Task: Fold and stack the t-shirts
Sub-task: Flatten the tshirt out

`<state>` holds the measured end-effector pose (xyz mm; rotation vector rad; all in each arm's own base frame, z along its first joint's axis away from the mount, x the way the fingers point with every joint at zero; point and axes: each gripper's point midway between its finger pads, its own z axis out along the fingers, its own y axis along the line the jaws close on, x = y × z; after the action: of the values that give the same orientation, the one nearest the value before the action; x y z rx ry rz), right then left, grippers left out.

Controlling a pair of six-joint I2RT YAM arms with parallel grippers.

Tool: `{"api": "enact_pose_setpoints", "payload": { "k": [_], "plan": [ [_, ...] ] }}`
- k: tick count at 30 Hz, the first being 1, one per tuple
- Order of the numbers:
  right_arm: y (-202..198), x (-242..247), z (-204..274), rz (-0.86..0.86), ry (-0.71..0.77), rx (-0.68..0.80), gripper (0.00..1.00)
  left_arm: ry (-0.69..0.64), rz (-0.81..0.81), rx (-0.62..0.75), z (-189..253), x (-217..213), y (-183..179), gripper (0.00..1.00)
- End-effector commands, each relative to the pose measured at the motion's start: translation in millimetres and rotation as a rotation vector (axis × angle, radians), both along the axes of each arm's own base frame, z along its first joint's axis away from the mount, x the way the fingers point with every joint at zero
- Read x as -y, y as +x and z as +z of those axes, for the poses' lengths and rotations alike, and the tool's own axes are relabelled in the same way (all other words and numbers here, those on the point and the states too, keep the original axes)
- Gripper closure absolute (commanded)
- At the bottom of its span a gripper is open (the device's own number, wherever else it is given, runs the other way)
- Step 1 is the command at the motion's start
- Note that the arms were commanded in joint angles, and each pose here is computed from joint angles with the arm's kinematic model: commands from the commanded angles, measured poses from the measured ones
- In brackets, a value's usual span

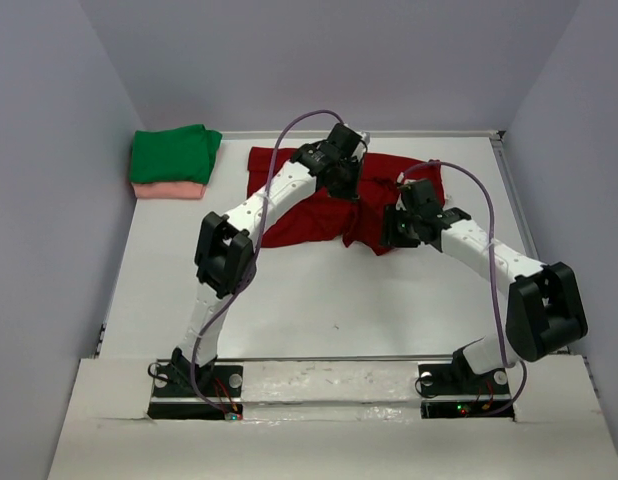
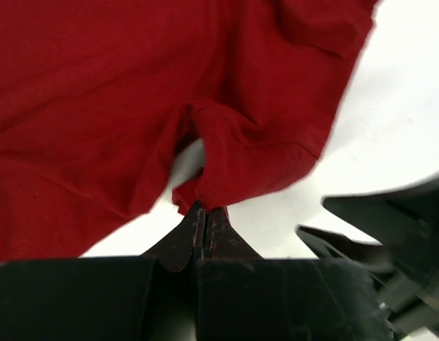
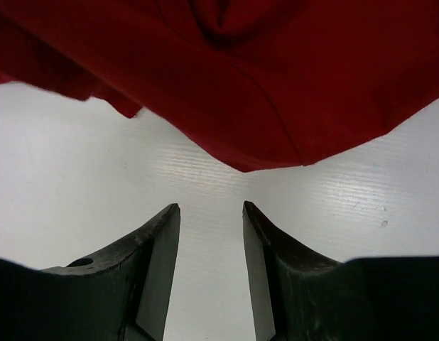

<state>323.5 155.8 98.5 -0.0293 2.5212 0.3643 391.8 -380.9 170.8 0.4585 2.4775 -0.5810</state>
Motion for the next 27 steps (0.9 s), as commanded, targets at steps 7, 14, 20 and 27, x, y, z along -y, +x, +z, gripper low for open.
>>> {"api": "enact_pose_setpoints", "payload": {
  "k": [7,14,20,27],
  "plan": [
    [12,-25,9,0.118,0.049,0.003,0.54,-0.113,0.038,-0.007,-18,0,70,1.0],
    [11,-43,7,0.221,0.072,-0.009,0.54,-0.143,0.074,-0.056,-52,-15,95,1.0],
    [13,-70,-1,0.319,0.085,-0.044,0.53,-0.138,0.122,-0.082,-71,-35,108,1.0],
    [32,-111,-26,0.381,0.015,-0.086,0.51,-0.131,0.142,-0.103,-81,-45,110,1.0]
  ]
}}
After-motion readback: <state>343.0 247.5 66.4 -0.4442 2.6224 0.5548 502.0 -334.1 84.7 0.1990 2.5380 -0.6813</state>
